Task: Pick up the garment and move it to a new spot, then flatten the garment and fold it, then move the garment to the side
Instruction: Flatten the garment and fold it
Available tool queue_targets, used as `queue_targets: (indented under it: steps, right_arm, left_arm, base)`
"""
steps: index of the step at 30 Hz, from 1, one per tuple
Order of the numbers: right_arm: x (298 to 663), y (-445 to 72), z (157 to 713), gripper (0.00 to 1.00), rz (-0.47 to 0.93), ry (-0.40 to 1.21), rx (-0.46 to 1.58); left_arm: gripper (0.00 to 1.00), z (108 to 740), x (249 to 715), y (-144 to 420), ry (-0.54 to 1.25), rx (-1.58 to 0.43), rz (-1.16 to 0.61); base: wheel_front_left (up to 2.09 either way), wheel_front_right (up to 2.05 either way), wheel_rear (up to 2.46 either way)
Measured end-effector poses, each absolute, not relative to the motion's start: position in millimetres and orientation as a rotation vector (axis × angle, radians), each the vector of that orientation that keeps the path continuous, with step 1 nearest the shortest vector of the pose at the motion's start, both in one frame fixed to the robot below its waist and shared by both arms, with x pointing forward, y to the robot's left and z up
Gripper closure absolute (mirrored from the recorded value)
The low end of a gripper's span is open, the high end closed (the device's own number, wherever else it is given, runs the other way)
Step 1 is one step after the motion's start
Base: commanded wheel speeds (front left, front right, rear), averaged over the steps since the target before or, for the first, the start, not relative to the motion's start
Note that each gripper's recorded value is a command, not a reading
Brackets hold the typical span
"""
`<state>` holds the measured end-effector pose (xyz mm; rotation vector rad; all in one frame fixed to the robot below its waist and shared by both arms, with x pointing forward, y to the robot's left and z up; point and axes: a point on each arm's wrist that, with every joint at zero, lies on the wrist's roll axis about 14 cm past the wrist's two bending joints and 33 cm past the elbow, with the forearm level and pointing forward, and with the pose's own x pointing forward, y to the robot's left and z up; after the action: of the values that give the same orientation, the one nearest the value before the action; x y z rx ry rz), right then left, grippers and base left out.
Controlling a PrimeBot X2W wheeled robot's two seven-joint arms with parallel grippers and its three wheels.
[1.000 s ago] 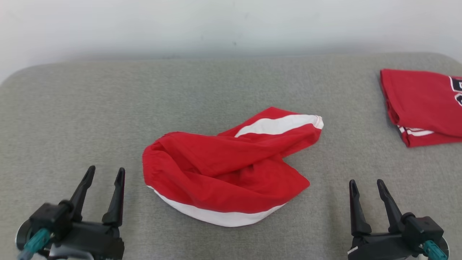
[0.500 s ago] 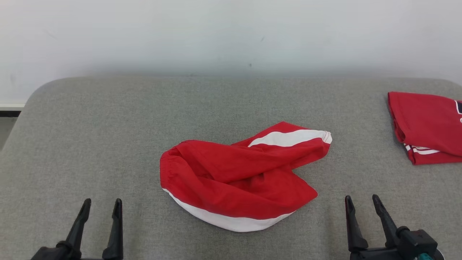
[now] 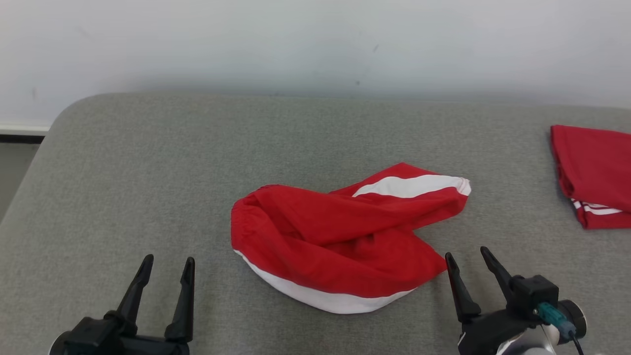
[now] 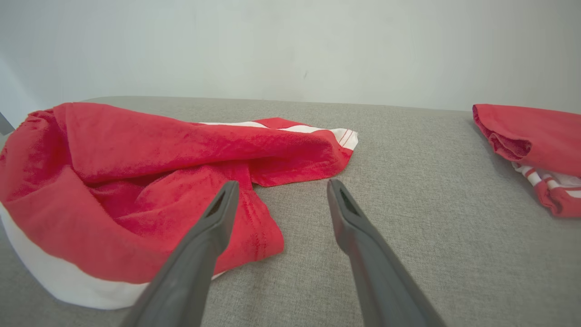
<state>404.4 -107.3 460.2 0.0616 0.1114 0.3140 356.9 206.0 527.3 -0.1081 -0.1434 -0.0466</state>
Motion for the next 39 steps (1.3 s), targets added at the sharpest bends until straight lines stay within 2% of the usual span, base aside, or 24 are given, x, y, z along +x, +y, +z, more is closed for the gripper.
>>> queue_targets:
  steps: [12,13,14,15,20,26,30,35,39]
  right_arm:
    - [432,-88,398,0.01,0.372,0.313,0.032]
    - [431,-86,393,0.33,0.377,0.327,0.038]
    - [430,-82,389,0.8,0.383,0.338,0.046]
    - [429,-79,385,1.0,0.391,0.348,0.048]
    - [428,-85,386,1.0,0.36,0.334,0.09]
    - [414,-120,405,1.0,0.265,0.259,0.122]
    - [383,-148,406,1.0,0.183,0.247,0.146]
    - [336,-170,397,1.0,0.103,0.305,0.176]
    - [327,-169,407,1.0,0.082,0.302,0.222]
  left_arm:
    - [0.0,513,357,214,-0.099,-0.132,-0.01]
    - [0.0,513,357,216,-0.098,-0.132,-0.002]
    - [0.0,512,357,218,-0.094,-0.131,0.006]
    - [0.0,510,357,221,-0.09,-0.132,0.014]
    - [0.0,505,359,214,-0.075,-0.142,0.0]
    - [0.0,504,364,195,-0.074,-0.161,-0.056]
    - [0.0,505,369,179,-0.075,-0.173,-0.103]
    - [0.0,505,376,162,-0.073,-0.184,-0.149]
    - [0.0,503,379,159,-0.067,-0.188,-0.158]
  base:
    - [0.0,0.0,0.0]
    - [0.0,0.0,0.0]
    - [0.0,0.0,0.0]
    - [0.0,0.0,0.0]
    - [0.0,0.0,0.0]
    - [0.0,0.0,0.0]
    - [0.0,0.0,0.0]
    - [0.0,0.0,0.0]
    - [0.0,0.0,0.0]
